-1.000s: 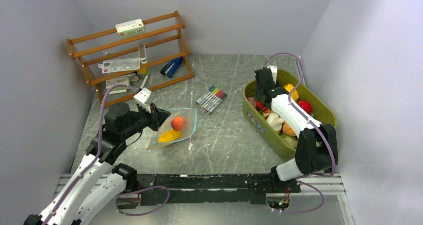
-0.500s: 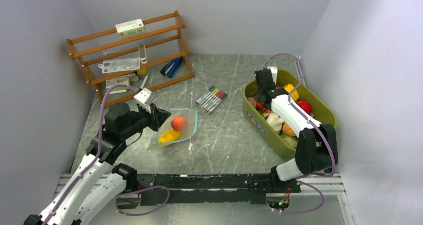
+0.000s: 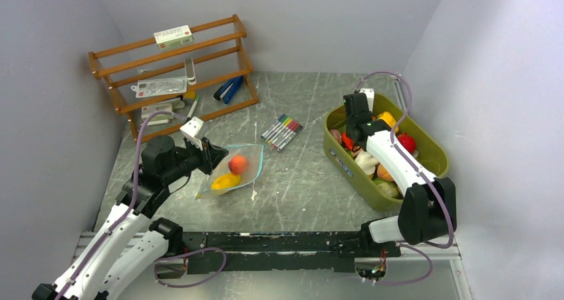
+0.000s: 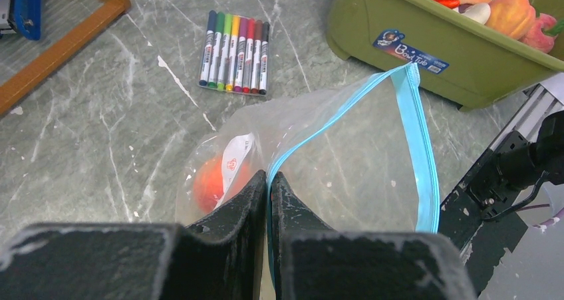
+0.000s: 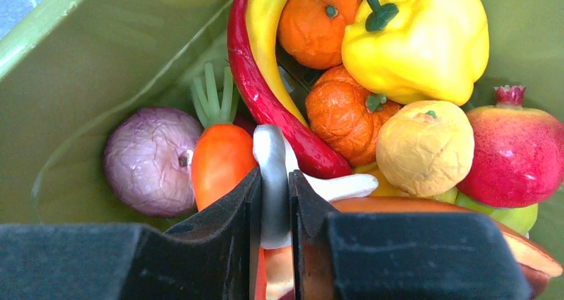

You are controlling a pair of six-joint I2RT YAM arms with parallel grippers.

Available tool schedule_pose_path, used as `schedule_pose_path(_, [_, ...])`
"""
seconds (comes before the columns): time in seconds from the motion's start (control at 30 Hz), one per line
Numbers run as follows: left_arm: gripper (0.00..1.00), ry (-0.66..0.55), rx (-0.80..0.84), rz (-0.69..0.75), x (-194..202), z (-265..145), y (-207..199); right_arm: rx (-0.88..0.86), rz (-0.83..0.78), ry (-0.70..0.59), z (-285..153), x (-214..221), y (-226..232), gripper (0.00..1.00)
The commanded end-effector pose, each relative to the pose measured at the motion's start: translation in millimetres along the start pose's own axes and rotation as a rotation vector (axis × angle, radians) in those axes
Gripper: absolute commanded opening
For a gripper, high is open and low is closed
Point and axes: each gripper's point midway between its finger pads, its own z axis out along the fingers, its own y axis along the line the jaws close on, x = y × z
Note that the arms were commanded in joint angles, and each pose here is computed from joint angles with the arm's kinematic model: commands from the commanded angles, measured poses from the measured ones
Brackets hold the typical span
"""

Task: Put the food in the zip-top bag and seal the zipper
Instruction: Pick up the fake vegetable from the bin.

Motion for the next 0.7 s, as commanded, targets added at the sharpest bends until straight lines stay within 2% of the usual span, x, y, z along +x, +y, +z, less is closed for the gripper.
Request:
schedule_pose_path(0.0, [0.07, -0.044, -0.009, 0.018, -11, -3, 1, -0.025, 0.019, -0.062, -27, -24, -1, 0.19])
schedule_pose_path(0.43, [0.07, -0.040, -0.023, 0.010, -10, -5, 2, -0.078, 0.007, -0.233, -109, -75, 28, 0.17])
schedule_pose_path(0.53, [0.07, -0.037, -0.024, 0.007, -9, -4, 3, -0.150, -0.007, -0.272, -136, -81, 49, 0.17])
schedule_pose_path(0.67, [0.07, -0.030, -0.024, 0.006, -8, -3, 3, -0.359, -0.021, -0.349, -181, -83, 91, 0.17])
